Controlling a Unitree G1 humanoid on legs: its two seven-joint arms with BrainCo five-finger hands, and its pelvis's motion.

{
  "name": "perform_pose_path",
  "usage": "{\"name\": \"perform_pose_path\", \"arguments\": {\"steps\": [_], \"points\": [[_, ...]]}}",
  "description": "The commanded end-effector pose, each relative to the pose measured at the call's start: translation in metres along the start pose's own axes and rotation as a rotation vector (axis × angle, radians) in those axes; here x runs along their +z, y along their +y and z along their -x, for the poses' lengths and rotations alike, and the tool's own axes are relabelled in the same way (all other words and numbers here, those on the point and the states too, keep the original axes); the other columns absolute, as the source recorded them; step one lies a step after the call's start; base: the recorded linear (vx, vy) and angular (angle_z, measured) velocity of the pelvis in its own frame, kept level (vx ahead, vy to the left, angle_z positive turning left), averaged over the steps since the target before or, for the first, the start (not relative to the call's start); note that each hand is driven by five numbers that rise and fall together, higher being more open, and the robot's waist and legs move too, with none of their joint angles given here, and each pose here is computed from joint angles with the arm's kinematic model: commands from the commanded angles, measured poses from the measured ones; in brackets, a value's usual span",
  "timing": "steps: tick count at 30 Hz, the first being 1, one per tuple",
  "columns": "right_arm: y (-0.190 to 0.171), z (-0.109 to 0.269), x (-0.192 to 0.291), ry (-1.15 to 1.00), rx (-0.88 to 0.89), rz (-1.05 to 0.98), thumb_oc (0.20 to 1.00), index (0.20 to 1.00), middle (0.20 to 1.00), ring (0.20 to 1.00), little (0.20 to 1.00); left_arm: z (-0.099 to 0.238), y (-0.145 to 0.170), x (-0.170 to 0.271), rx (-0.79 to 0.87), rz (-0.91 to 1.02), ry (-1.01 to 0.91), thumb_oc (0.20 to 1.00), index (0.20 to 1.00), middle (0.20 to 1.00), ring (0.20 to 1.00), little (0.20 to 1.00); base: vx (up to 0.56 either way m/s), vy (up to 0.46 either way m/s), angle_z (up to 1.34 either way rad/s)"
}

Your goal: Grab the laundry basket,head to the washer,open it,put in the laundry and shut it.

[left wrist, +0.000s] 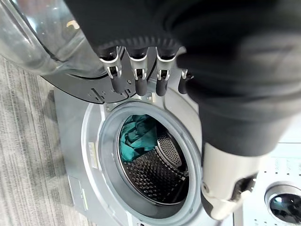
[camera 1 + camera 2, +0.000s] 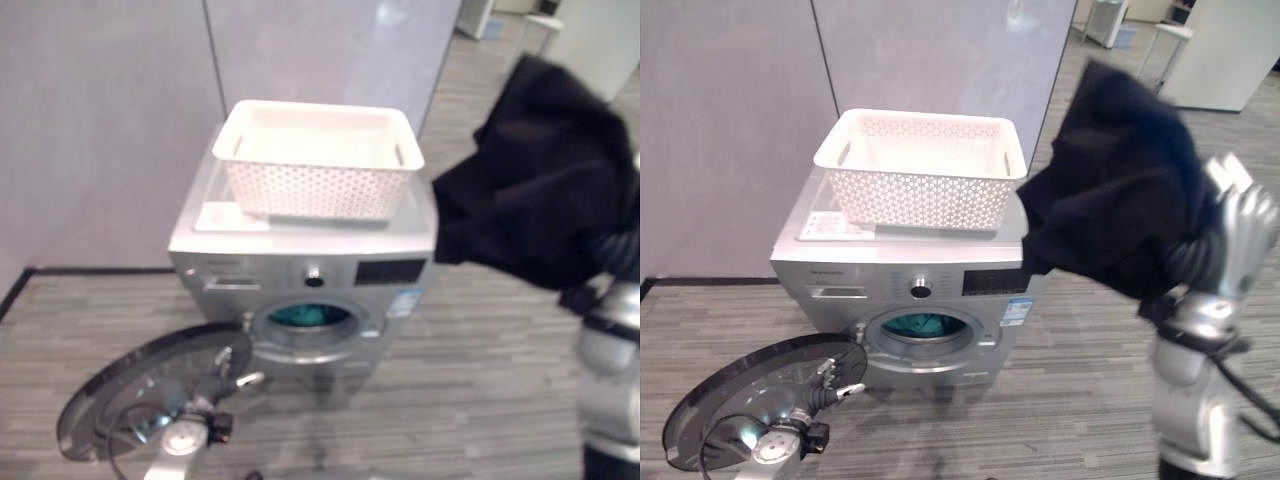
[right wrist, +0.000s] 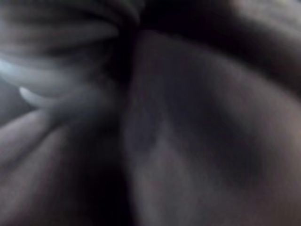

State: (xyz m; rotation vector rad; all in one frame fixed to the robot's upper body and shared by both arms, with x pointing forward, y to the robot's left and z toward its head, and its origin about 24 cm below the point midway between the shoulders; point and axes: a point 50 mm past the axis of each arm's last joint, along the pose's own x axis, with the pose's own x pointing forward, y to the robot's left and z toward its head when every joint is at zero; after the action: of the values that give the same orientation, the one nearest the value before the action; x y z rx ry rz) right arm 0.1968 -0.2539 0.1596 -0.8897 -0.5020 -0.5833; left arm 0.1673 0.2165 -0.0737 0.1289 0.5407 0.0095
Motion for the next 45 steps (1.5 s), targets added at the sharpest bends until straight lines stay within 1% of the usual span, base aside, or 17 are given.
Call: {"name": "perform_pose_path", "arguments": {"steps": [1, 2, 5, 6, 7, 8, 9, 10, 12, 16, 17, 20, 23, 31, 32, 35, 45], "points": [[0.002, 0.015, 0.015, -0.025, 0.119, -0.315, 0.200, 0.200, 0.200, 0.200, 0.200, -0.002, 0.016, 0.016, 0.050, 0.005, -0.100, 1.000, 1.000, 1.000, 1.000, 1.000, -0.16, -0.138, -0.09], [0.020, 0.041, 0.002, 0.087, 0.312, -0.372, 0.200, 0.200, 0.200, 0.200, 0.200, 0.000, 0.019, 0.017, 0.057, 0.015, -0.110, 1.000, 1.000, 1.000, 1.000, 1.000, -0.13, -0.100, -0.18], [0.033, 0.071, -0.007, 0.191, 0.531, -0.433, 0.200, 0.200, 0.200, 0.200, 0.200, 0.003, 0.023, 0.019, 0.062, 0.018, -0.124, 1.000, 1.000, 1.000, 1.000, 1.000, -0.11, -0.075, -0.16], [0.033, 0.072, -0.007, 0.191, 0.533, -0.433, 0.200, 0.200, 0.200, 0.200, 0.200, 0.003, 0.023, 0.018, 0.062, 0.019, -0.123, 1.000, 1.000, 1.000, 1.000, 1.000, -0.10, -0.063, -0.06], [0.037, 0.092, -0.014, 0.277, 0.657, -0.486, 0.200, 0.200, 0.200, 0.200, 0.200, 0.004, 0.026, 0.020, 0.061, 0.013, -0.129, 1.000, 1.000, 1.000, 1.000, 1.000, -0.09, -0.055, -0.09], [0.038, 0.102, -0.017, 0.312, 0.712, -0.507, 0.200, 0.200, 0.200, 0.200, 0.200, 0.004, 0.027, 0.021, 0.060, 0.006, -0.133, 1.000, 1.000, 1.000, 1.000, 1.000, -0.09, -0.054, -0.06], [0.037, 0.102, -0.017, 0.313, 0.713, -0.507, 0.200, 0.200, 0.200, 0.200, 0.200, 0.004, 0.027, 0.021, 0.060, 0.006, -0.132, 1.000, 1.000, 1.000, 1.000, 1.000, -0.07, -0.044, -0.02], [0.040, 0.117, -0.022, 0.373, 0.802, -0.531, 0.200, 0.200, 0.200, 0.200, 0.200, 0.004, 0.031, 0.024, 0.059, -0.003, -0.144, 1.000, 1.000, 1.000, 1.000, 1.000, -0.07, -0.039, 0.08], [0.041, 0.131, -0.028, 0.443, 0.863, -0.562, 0.200, 0.200, 0.200, 0.200, 0.200, 0.006, 0.035, 0.024, 0.071, -0.006, -0.145, 1.000, 1.000, 1.000, 1.000, 1.000, -0.07, -0.036, 0.07], [0.046, 0.150, -0.036, 0.536, 0.931, -0.581, 0.200, 0.200, 0.200, 0.200, 0.200, 0.008, 0.039, 0.022, 0.082, -0.008, -0.141, 1.000, 1.000, 1.000, 1.000, 1.000, -0.03, -0.017, 0.19], [0.051, 0.161, -0.045, 0.607, 0.952, -0.581, 0.200, 0.200, 0.200, 0.200, 0.200, 0.009, 0.040, 0.021, 0.085, -0.010, -0.139, 1.000, 1.000, 1.000, 1.000, 1.000, -0.02, -0.009, 0.10], [0.057, 0.170, -0.055, 0.678, 0.951, -0.572, 0.200, 0.200, 0.200, 0.200, 0.200, 0.010, 0.042, 0.021, 0.088, -0.003, -0.139, 1.000, 1.000, 1.000, 1.000, 1.000, -0.02, -0.003, 0.11], [0.070, 0.185, -0.074, 0.831, 0.897, -0.588, 0.200, 0.200, 0.200, 0.200, 0.200, 0.009, 0.038, 0.024, 0.069, 0.014, -0.148, 1.000, 1.000, 1.000, 1.000, 1.000, -0.06, 0.025, 0.16], [0.098, 0.183, -0.093, 0.963, 0.764, -0.643, 0.200, 0.200, 0.200, 0.200, 0.200, -0.001, 0.027, 0.045, 0.029, 0.069, -0.223, 1.000, 1.000, 1.000, 1.000, 1.000, -0.08, 0.063, 0.18], [0.110, 0.176, -0.096, 0.981, 0.714, -0.659, 0.200, 0.200, 0.200, 0.200, 0.200, -0.005, 0.020, 0.055, 0.009, 0.098, -0.261, 1.000, 1.000, 1.000, 1.000, 1.000, -0.05, 0.061, 0.09], [0.130, 0.161, -0.095, 0.984, 0.661, -0.684, 0.200, 0.200, 0.200, 0.200, 0.200, -0.011, 0.007, 0.066, -0.033, 0.124, -0.291, 1.000, 1.000, 1.000, 1.000, 1.000, -0.09, 0.092, 0.08], [0.168, 0.118, -0.072, 0.929, 0.545, -0.833, 0.200, 0.200, 0.200, 0.200, 0.200, -0.015, -0.016, 0.092, -0.118, 0.148, -0.378, 1.000, 1.000, 1.000, 1.000, 1.000, 0.01, 0.060, 0.09]]}}
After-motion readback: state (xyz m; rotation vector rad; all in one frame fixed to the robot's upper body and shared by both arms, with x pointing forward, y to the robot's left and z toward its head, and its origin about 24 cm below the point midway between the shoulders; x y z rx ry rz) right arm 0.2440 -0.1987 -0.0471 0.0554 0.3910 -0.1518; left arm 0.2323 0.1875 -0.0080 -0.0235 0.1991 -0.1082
